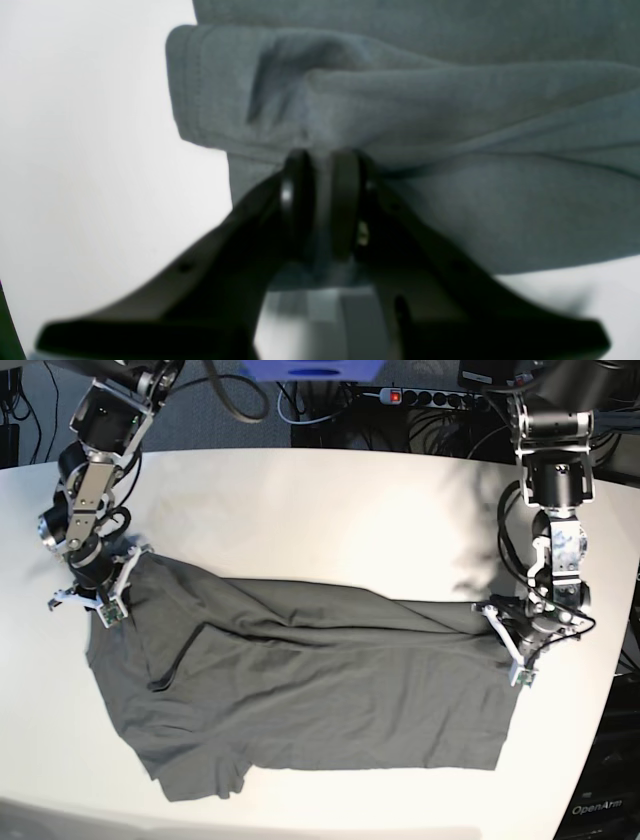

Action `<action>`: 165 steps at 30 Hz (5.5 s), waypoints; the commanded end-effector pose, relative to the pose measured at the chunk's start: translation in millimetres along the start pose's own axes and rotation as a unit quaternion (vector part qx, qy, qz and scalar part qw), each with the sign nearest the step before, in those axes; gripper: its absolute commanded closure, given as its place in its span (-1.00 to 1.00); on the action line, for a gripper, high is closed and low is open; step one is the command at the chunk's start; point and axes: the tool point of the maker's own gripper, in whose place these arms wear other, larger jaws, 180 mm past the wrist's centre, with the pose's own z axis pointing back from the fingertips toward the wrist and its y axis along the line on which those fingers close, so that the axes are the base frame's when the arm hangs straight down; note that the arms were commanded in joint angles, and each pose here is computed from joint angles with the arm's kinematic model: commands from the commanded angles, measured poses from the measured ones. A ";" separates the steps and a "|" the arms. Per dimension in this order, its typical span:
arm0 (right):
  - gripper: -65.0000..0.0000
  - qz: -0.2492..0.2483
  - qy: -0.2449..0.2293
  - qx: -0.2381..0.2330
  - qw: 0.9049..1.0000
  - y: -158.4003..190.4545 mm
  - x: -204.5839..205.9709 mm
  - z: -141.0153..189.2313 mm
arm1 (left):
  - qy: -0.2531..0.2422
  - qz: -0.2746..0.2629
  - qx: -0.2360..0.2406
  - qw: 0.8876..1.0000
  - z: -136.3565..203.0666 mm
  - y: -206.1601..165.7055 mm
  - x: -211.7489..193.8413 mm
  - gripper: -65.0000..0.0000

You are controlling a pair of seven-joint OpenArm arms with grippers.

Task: Fold the T-shirt properly
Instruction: 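Drag the held folded edge away from the shirt hem with both grippers, then hold the folded edge still with both grippers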

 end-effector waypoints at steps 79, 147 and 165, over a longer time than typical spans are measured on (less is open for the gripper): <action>0.90 -0.023 0.130 0.056 0.990 85.9 -154.2 127.5 | 0.155 -0.087 -0.003 0.984 93.8 -2.5 -170.0 0.74; 0.90 -0.010 0.093 0.015 0.995 70.7 -127.8 142.0 | 0.159 -0.084 -0.008 0.984 126.7 -1.2 -192.1 0.74; 0.90 0.037 0.040 -0.033 0.998 31.1 -78.6 137.6 | 0.158 -0.082 -0.009 0.984 126.4 -2.4 -192.0 0.74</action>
